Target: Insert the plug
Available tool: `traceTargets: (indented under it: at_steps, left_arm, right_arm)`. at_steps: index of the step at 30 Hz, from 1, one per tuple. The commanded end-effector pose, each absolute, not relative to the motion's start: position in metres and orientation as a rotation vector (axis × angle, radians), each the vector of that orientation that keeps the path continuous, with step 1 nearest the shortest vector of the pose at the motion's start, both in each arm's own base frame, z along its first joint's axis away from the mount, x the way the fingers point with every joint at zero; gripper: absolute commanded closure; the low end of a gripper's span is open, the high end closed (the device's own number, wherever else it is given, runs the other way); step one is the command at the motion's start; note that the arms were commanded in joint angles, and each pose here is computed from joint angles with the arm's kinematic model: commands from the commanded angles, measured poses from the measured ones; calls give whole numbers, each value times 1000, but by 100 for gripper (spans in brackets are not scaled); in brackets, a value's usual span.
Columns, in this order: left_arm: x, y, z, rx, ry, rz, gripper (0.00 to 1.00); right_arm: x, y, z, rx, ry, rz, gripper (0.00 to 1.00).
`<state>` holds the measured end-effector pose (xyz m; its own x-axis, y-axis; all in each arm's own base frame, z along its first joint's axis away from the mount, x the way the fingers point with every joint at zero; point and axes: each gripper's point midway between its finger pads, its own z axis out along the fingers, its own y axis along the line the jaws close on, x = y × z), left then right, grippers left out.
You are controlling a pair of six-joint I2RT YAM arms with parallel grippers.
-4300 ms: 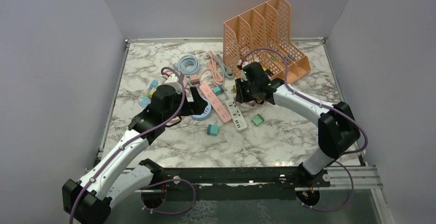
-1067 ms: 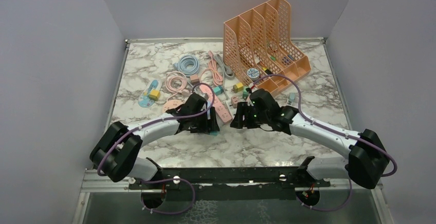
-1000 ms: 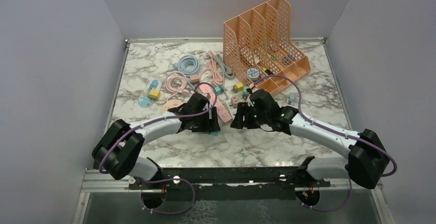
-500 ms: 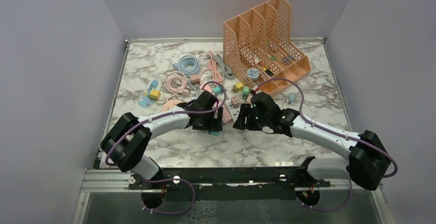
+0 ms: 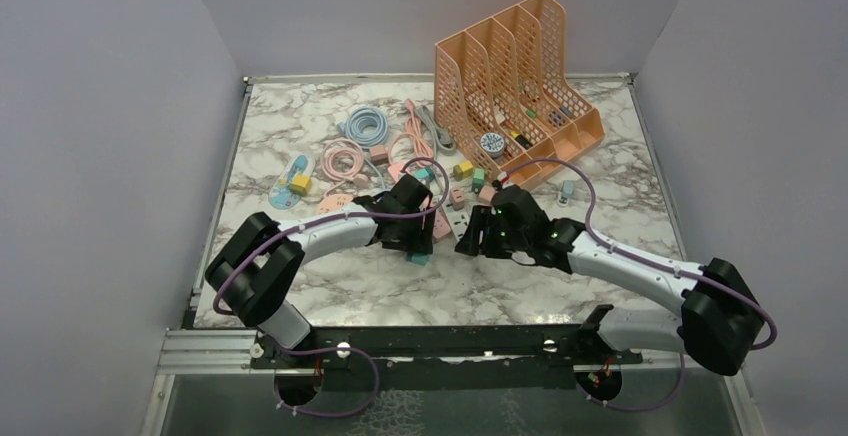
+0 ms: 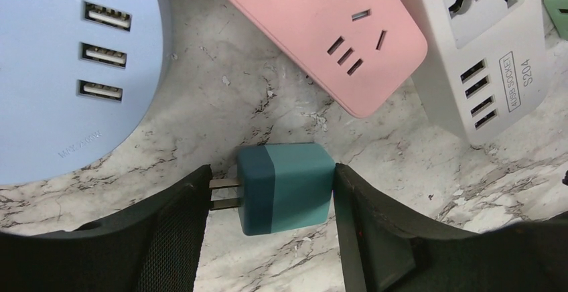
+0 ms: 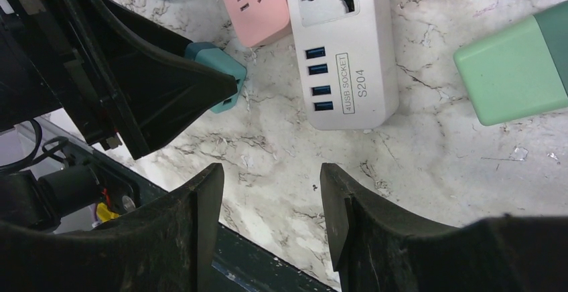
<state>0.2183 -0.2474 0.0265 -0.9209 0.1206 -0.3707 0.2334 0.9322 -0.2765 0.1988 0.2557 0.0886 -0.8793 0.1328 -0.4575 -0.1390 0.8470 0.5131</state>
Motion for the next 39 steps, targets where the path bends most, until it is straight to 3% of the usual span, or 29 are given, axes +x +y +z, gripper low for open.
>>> traceTargets:
  at_steps: [1, 13, 27, 34, 39]
  left_arm:
    - [209, -237, 16, 245, 2783, -375, 47]
    - [225, -277, 115, 13, 2590, -737, 46]
    - [218, -304, 178, -167, 2489, -1088, 45]
    - [217, -307, 193, -203, 2449, -1159, 42]
    - [218, -304, 199, -214, 2434, -1149, 37]
  right_arm:
    - [201, 267, 102, -11, 2429, 876, 45]
    - [200, 296, 135, -58, 2220, 1176, 41]
    - [215, 314, 177, 49, 2036, 1359, 39]
    - [223, 312, 184, 123, 2004, 1359, 58]
    - [228, 301, 189, 170, 1955, 1327, 60]
